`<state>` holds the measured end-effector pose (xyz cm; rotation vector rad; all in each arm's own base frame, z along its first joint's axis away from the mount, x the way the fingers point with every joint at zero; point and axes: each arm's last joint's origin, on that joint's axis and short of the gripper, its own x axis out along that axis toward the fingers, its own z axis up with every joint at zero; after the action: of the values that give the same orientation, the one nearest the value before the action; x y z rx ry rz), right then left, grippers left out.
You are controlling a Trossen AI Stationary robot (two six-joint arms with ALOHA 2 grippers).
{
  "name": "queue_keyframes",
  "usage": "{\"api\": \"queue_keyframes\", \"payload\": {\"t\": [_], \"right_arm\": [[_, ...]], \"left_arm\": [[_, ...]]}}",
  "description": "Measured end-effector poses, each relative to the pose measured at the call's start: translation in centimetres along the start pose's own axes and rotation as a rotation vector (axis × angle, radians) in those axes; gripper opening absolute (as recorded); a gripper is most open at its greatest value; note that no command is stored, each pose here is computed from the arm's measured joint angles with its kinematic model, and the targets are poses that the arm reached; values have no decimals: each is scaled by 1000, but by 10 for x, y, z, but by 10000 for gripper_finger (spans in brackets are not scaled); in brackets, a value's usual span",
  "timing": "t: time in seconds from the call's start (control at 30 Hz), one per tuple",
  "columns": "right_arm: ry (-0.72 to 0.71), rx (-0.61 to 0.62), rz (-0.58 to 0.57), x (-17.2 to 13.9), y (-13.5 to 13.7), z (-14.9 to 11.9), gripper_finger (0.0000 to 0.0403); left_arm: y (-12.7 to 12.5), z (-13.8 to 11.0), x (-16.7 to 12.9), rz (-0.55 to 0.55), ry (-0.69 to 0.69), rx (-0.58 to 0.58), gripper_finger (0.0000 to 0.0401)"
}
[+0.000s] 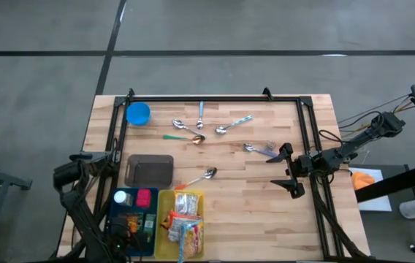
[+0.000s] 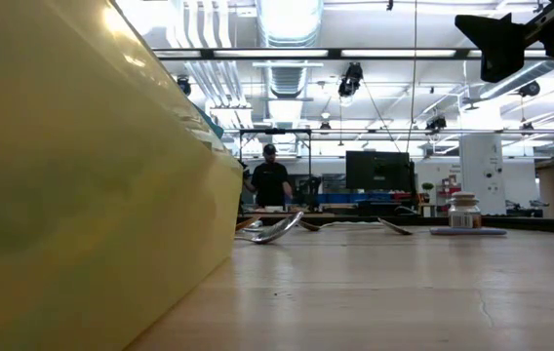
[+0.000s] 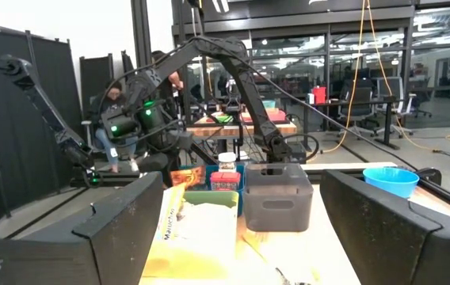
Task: Pick & Place Food Item
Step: Put the orange seasoning pack into the blue bin, then put the green spoon into the gray bin
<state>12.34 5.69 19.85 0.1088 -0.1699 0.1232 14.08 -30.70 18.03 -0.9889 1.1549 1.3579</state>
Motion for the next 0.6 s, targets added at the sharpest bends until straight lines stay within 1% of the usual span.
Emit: {"api": "queue_keyframes", "payload": {"t": [0.1, 0.33, 0.6], "right_arm": [[0, 0, 0, 0, 0, 0, 338], [0, 0, 0, 0, 0, 0, 338], [0, 0, 0, 0, 0, 0, 338]], "left_arm": [[1, 2, -6, -18, 22, 0, 293], [5, 10, -22, -46, 69, 12, 295], [5, 12, -24, -61, 65, 22, 295]]}}
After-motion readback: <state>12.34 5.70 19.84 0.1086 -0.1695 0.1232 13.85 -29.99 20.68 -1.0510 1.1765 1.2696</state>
